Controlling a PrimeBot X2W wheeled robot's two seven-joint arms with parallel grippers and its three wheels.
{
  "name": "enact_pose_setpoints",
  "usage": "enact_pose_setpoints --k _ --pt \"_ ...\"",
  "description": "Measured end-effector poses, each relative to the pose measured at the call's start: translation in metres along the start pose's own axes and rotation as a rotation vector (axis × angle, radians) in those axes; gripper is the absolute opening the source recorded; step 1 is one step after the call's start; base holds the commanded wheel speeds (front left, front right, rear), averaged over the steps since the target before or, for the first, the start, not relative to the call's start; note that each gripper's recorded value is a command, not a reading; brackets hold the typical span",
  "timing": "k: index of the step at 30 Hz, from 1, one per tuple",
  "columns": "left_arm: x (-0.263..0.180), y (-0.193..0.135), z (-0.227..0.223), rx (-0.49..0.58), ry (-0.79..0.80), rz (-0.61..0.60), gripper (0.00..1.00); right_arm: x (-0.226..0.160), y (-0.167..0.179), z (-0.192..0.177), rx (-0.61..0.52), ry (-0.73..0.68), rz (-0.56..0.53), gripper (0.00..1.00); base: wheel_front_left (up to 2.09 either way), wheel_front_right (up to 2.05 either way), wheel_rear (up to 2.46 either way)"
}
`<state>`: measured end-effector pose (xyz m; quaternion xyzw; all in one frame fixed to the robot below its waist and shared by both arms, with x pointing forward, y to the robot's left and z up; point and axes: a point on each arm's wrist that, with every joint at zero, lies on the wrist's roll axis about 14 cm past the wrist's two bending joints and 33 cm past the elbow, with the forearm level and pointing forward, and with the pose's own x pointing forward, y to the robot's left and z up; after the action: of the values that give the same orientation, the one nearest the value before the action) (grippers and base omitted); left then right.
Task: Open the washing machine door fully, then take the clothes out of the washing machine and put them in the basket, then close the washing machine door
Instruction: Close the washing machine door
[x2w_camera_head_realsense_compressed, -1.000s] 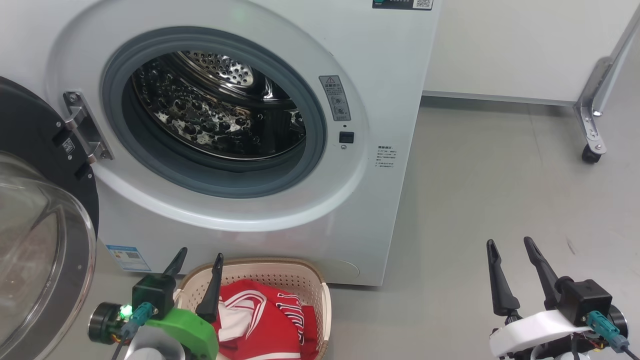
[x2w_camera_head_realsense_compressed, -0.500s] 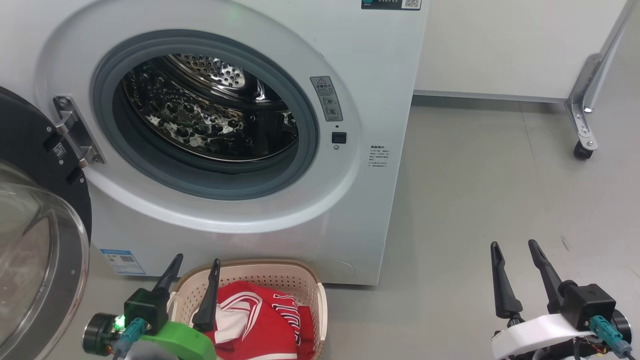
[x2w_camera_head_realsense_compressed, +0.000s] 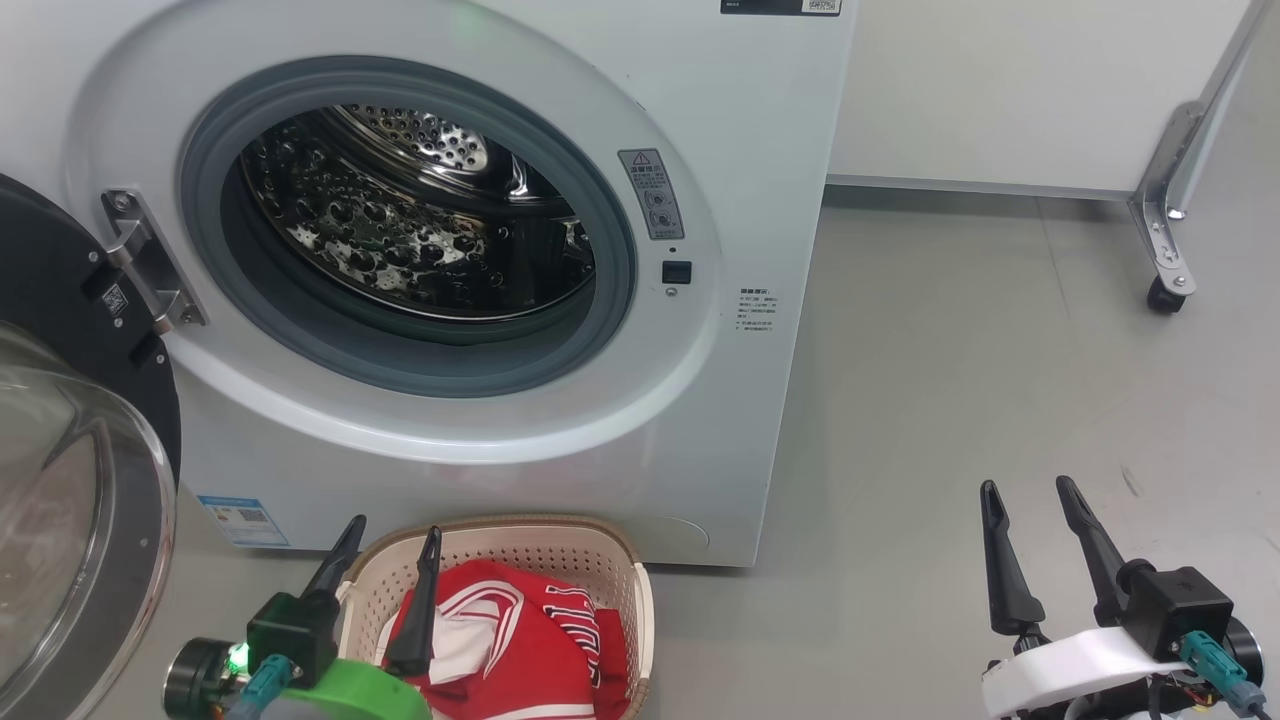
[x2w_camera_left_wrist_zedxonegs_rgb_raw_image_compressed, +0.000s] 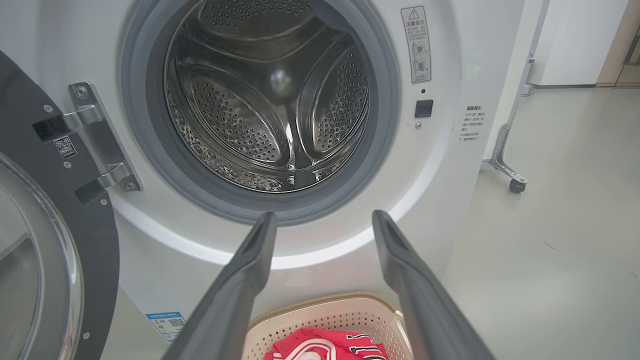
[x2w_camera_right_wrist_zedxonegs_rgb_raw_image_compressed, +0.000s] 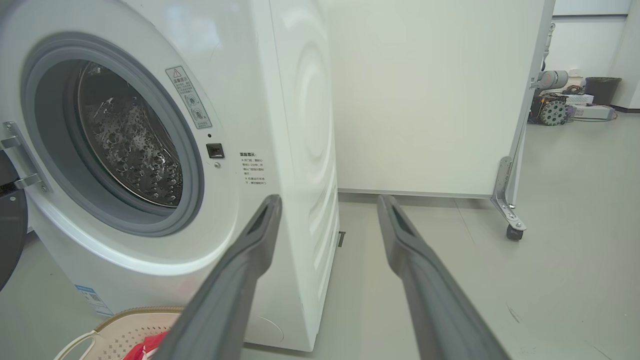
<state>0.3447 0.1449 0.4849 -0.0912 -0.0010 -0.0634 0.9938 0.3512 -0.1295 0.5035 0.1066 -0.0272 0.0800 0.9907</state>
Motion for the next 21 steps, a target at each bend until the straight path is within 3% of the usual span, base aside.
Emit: enact_pose_setpoints --k 21 --pt "-0.0066 0.0001 -0.0003 -0.005 -0.003 0.007 1.0 0.0004 0.0023 0.0007 0.002 -0.003 0.006 1.0 0.0 0.0 0.0"
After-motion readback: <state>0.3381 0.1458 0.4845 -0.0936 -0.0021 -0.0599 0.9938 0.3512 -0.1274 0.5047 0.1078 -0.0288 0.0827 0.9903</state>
